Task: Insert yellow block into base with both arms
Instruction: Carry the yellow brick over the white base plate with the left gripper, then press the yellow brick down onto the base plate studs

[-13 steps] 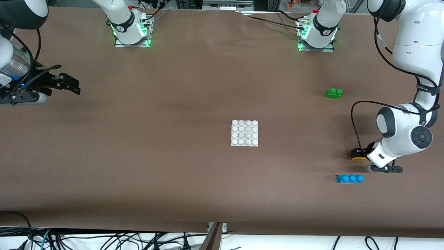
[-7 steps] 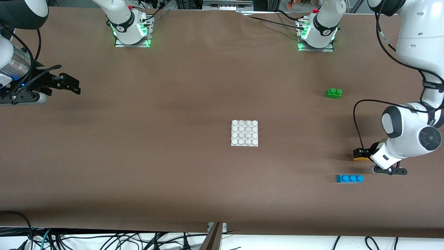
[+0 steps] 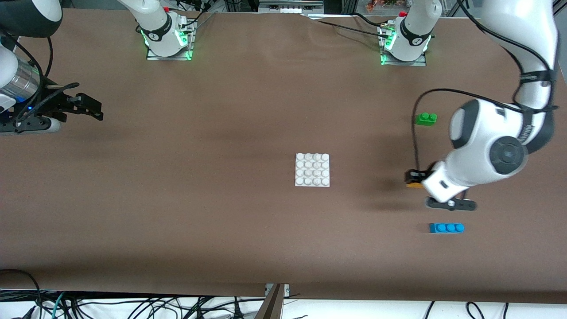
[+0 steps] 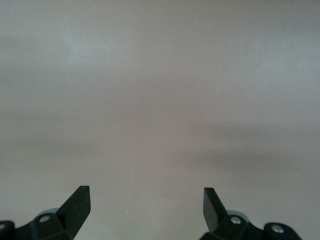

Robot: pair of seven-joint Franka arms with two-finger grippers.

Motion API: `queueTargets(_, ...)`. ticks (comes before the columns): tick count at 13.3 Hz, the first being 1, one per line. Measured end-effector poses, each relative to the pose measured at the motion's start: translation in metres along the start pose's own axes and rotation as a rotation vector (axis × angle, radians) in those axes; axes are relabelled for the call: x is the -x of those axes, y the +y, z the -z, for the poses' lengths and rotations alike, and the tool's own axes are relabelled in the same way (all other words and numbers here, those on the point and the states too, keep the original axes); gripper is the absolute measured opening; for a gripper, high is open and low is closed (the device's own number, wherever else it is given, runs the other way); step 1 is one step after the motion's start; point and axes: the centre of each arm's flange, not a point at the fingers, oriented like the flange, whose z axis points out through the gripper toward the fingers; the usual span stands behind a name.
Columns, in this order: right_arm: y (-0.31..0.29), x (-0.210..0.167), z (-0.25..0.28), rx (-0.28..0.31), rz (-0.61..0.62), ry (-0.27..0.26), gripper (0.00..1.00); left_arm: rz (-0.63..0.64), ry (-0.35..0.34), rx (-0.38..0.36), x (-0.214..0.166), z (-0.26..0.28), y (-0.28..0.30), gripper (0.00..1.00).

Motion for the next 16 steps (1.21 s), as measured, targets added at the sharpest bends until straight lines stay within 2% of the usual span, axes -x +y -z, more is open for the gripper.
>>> queueTargets(3,0.000,0.000,0.000,0.000,0.000,-0.001,1.00,-0.012,-0.032,-0.018,0.024,-0.038,0.118,0.68)
queueTargets(5,0.000,0.000,-0.001,0.000,0.000,-0.002,1.00,-0.048,-0.016,-0.015,0.041,-0.075,0.188,0.68)
queueTargets(7,0.000,0.000,-0.002,0.000,0.000,-0.005,1.00,-0.067,0.012,0.001,0.052,-0.105,0.233,0.68)
queueTargets(10,0.000,0.001,-0.007,0.000,0.001,-0.012,1.00,-0.055,0.010,0.002,0.062,-0.139,0.259,0.68)
queueTargets(16,0.000,0.001,-0.013,0.000,0.001,-0.019,1.00,-0.040,-0.017,-0.018,0.057,-0.167,0.249,0.68)
